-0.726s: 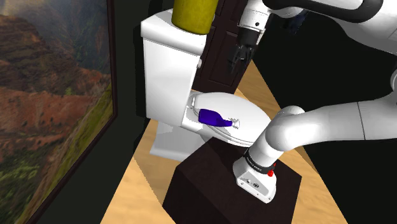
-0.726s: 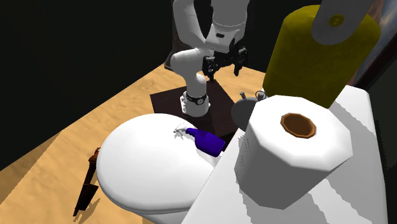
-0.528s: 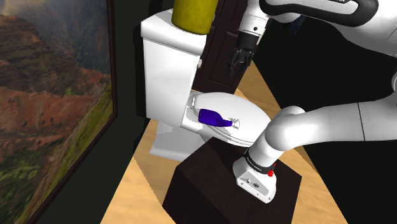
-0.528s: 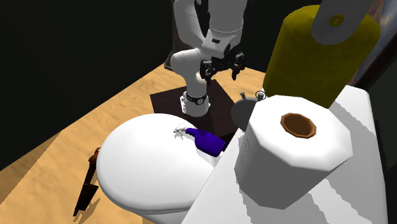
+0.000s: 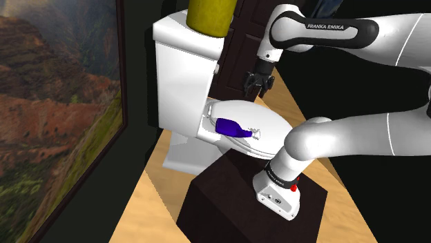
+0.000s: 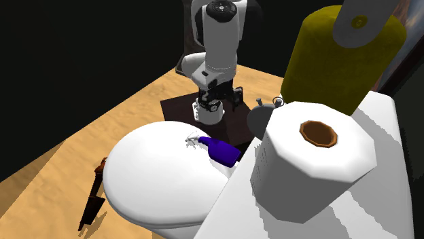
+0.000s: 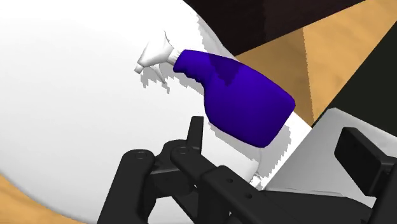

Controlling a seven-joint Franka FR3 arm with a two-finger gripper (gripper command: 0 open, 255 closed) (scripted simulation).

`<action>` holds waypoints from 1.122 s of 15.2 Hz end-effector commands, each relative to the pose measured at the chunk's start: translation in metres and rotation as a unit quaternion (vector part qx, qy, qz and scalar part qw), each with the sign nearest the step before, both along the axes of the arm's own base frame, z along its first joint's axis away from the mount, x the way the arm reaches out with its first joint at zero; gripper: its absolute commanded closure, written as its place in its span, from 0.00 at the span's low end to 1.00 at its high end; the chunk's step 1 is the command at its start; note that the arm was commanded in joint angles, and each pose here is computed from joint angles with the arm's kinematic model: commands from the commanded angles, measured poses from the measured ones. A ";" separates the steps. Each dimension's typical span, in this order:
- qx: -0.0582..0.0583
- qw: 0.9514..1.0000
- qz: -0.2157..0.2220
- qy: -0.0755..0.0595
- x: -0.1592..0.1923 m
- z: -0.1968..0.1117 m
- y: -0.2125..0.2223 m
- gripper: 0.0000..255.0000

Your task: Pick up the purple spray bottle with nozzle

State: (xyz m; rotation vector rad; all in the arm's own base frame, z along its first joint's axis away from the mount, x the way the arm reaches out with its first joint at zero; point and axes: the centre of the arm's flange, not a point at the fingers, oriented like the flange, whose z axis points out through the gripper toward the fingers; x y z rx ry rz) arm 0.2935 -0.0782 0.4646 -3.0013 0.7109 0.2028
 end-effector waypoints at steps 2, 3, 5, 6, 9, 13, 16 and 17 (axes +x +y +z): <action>-0.015 0.998 -0.065 0.001 -0.007 -0.034 -0.018 0.00; -0.020 0.996 -0.087 0.001 -0.010 -0.044 -0.025 0.00; -0.029 0.991 -0.129 0.002 -0.016 -0.065 -0.038 0.00; -0.034 0.988 -0.150 0.003 -0.020 -0.075 -0.045 0.00; -0.048 0.976 -0.213 0.004 -0.033 -0.106 -0.064 0.00; -0.067 0.953 -0.295 0.006 -0.054 -0.146 -0.088 0.00; -0.075 0.940 -0.332 0.007 -0.065 -0.169 -0.098 0.00; -0.075 0.940 -0.332 0.007 -0.065 -0.174 -0.098 0.00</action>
